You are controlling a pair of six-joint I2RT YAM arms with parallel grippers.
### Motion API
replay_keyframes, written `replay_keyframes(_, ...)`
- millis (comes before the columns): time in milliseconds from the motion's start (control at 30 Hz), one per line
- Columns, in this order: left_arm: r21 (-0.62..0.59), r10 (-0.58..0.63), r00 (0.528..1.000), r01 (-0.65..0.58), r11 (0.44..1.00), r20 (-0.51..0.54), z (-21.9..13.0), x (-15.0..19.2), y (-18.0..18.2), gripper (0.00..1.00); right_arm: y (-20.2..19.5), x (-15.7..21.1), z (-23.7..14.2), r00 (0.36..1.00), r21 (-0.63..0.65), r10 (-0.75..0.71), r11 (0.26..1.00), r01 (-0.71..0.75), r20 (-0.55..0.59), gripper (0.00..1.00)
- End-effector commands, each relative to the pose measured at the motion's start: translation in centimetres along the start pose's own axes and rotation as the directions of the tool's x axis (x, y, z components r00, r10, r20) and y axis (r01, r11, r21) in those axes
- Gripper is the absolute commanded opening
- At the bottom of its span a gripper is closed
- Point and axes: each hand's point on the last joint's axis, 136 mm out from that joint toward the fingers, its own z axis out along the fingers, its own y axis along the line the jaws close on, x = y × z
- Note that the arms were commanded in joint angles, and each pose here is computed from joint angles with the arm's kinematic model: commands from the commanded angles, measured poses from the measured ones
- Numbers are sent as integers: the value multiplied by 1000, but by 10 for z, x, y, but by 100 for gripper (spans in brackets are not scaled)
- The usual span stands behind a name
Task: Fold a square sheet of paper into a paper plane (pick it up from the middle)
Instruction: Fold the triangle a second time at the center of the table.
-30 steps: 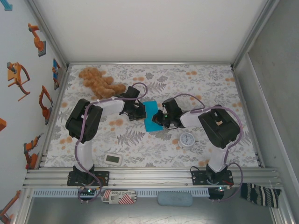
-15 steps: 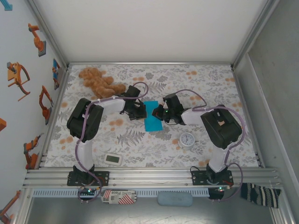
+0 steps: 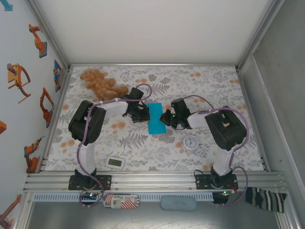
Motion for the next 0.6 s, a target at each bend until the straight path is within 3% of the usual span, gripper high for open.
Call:
replay_keyframes(0,-202,-49,991,24,979,-121,26,37,59,0,-26,-15,-15,995,60,78,995,-82,66,0)
replay_keyframes(233,-172,-4,994,-15,985,-111,24,27,49,0,2,-38,-47,990,62,-12,998,3,140,0)
replay_keyframes(567,-121,93,989,-106,987,-112,21,15,34,0,32,-6,-10,996,-12,-83,996,83,-14,0)
